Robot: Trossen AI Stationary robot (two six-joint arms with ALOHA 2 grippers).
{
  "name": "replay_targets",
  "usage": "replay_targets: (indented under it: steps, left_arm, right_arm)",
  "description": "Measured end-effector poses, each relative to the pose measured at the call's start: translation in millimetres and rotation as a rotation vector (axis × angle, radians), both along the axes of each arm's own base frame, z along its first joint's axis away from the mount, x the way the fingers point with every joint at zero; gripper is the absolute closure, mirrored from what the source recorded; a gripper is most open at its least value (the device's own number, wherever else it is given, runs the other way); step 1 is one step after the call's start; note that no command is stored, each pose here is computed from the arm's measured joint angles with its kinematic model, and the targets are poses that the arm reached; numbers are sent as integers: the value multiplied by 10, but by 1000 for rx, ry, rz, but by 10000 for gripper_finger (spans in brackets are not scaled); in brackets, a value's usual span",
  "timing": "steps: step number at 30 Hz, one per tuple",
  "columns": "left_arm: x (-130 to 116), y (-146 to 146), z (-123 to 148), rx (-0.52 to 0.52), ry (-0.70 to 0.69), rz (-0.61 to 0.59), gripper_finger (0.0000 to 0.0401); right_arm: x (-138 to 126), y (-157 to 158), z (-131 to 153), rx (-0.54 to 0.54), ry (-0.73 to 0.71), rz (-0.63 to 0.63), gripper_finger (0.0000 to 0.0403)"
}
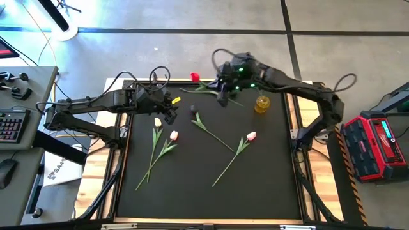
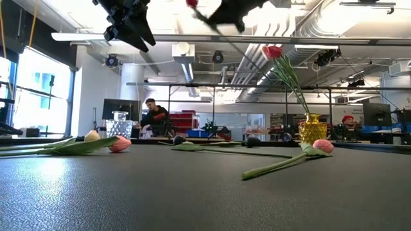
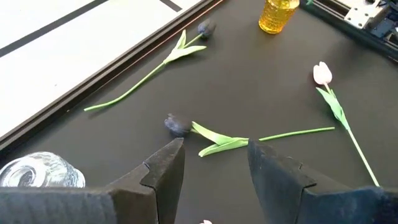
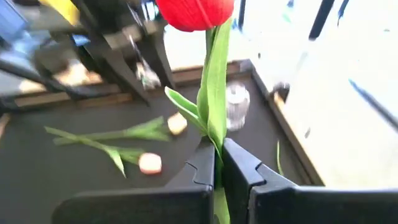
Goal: Sort flowers into vase by color
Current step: Put the red flower into the yellow flower vase
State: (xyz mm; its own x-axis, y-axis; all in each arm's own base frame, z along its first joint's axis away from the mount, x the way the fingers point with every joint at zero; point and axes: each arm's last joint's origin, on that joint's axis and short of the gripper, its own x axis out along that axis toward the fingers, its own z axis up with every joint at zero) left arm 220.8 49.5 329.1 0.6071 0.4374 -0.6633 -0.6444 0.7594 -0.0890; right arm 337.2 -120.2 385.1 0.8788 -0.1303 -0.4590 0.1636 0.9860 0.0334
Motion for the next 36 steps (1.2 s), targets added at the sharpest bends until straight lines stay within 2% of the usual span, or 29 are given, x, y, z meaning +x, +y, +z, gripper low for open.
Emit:
replay_targets:
  steps: [6,9,11,15,20,24,29,33,36]
  left_arm:
    - [2,0,2,1,-2,-1,236]
    - [2,-1,2,-3,-4,-3,236]
    - [4,-7,1,-10,-8,0,236]
    - [9,-36,1,-15,-10,-8,236]
    - [13,-57,1,-12,-9,-15,236]
    - [16,-41,7,4,-7,-24,236]
    - [38,-5,35,25,-30,-66,236]
    - [51,30,56,37,-55,-62,236]
    - [63,59,76,54,-69,-91,236]
  right_arm:
    - [-189,9,335,3,-183,35,402]
    - [-294,5,421,5,-213,31,402]
    - [-384,1,368,17,-201,16,402]
    - [-582,5,65,84,-193,-35,402]
    - [-952,118,-46,96,-407,-75,402]
    - [-1267,221,-123,77,-462,-151,402]
    - [-1652,352,-103,-2,-539,-266,402]
    - [-1897,417,-92,-109,-583,-432,402]
    - [-1986,422,-158,-169,-571,-550,402]
